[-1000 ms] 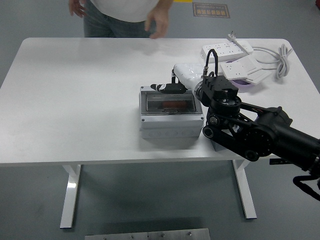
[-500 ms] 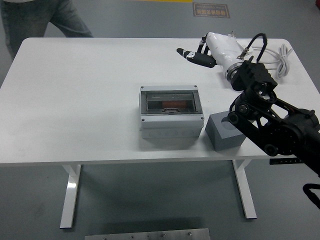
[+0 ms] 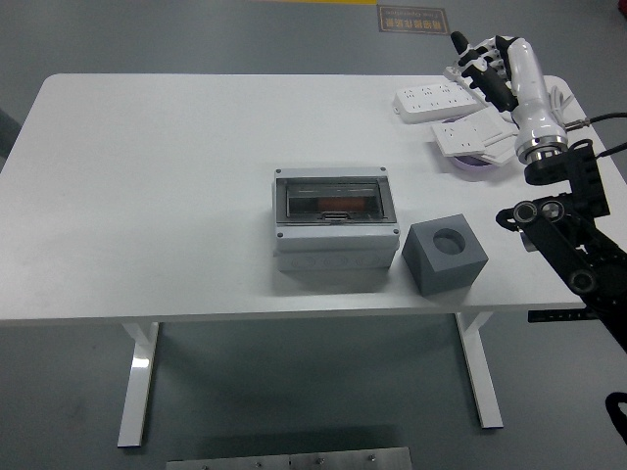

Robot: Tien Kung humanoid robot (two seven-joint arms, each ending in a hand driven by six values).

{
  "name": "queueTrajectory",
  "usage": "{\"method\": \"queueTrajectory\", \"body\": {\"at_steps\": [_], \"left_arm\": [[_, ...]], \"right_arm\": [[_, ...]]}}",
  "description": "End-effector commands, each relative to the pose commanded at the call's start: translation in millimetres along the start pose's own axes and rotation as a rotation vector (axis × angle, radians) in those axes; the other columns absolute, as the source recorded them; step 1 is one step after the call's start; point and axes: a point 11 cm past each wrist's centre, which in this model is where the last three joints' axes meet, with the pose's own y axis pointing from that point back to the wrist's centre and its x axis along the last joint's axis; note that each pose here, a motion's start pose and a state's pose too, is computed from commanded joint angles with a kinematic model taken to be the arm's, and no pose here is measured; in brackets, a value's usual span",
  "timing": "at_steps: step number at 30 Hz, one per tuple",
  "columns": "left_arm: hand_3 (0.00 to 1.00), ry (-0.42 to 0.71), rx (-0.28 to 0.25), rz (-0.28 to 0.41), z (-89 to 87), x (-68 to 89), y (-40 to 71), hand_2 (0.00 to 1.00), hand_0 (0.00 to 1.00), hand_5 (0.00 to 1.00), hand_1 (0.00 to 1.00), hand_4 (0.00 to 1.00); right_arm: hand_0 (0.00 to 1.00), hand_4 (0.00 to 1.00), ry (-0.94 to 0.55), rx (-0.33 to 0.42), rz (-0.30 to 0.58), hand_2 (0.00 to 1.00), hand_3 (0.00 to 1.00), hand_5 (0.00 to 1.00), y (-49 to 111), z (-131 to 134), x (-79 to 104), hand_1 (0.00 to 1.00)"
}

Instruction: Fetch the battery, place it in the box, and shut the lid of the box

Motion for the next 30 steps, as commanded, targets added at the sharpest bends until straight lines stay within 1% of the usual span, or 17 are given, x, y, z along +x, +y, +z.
{"method": "queueTrajectory", "body": {"at_steps": [4,5,7,10,11,17,18,22,23,29,30], "left_arm": [[0.594,0.001,-0.003,-0.003,0.5,-1.3,0.1,0.649,0.562,0.177,0.722,0.684],[0.594,0.001,-0.003,-0.004,0.5,-1.6,0.1,0.649,0.565,0.178,0.722,0.683],[0.594,0.003,-0.004,-0.005,0.6,-2.1,0.1,0.649,0.565,0.178,0.722,0.683],[0.594,0.007,-0.006,-0.006,1.2,-2.7,0.2,0.649,0.565,0.178,0.722,0.683],[0.593,0.009,-0.007,-0.006,1.5,-2.8,0.3,0.649,0.565,0.179,0.722,0.683],[0.593,0.031,-0.018,-0.008,4.0,-3.1,0.6,0.649,0.565,0.179,0.722,0.683],[0.595,0.034,-0.020,-0.009,4.6,-3.1,0.6,0.650,0.566,0.180,0.722,0.684],[0.595,0.042,-0.028,-0.011,5.9,-3.4,0.6,0.650,0.566,0.180,0.722,0.684],[0.595,0.044,-0.030,-0.011,5.9,-3.6,0.5,0.651,0.570,0.182,0.721,0.685],[0.595,0.049,-0.035,-0.014,5.7,-4.6,0.0,0.651,0.570,0.182,0.721,0.685],[0.596,0.050,-0.036,-0.014,5.8,-4.4,0.0,0.652,0.571,0.187,0.721,0.686]], "right_arm": [[0.341,0.992,-0.147,0.006,0.011,0.446,0.470,0.998,4.8,12.8,10.1,0.384],[0.518,0.998,-0.182,0.005,0.012,0.507,0.567,0.998,5.8,15.9,12.1,0.464],[0.518,0.998,-0.258,0.002,0.016,0.507,0.567,0.998,8.0,22.2,16.6,0.464],[0.518,0.998,-0.366,-0.039,0.019,0.507,0.567,0.998,10.7,34.3,22.8,0.464],[0.694,0.998,-0.397,-0.055,0.018,0.600,0.626,0.998,11.5,37.9,24.5,0.591],[0.694,0.998,-0.538,-0.137,0.014,0.600,0.626,0.998,16.8,56.4,33.4,0.591],[0.814,0.998,-0.556,-0.146,0.015,0.707,0.731,0.998,17.9,58.9,34.9,0.708],[0.814,0.998,-0.605,-0.166,0.013,0.707,0.731,0.998,22.7,66.3,38.4,0.708],[0.906,0.998,-0.612,-0.168,0.013,0.791,0.804,0.998,23.9,67.8,38.9,0.790],[0.906,0.998,-0.652,-0.160,0.034,0.791,0.804,0.998,30.9,75.0,41.5,0.790],[0.923,0.998,-0.657,-0.158,0.039,0.801,0.809,0.998,32.0,76.1,41.6,0.800]]}}
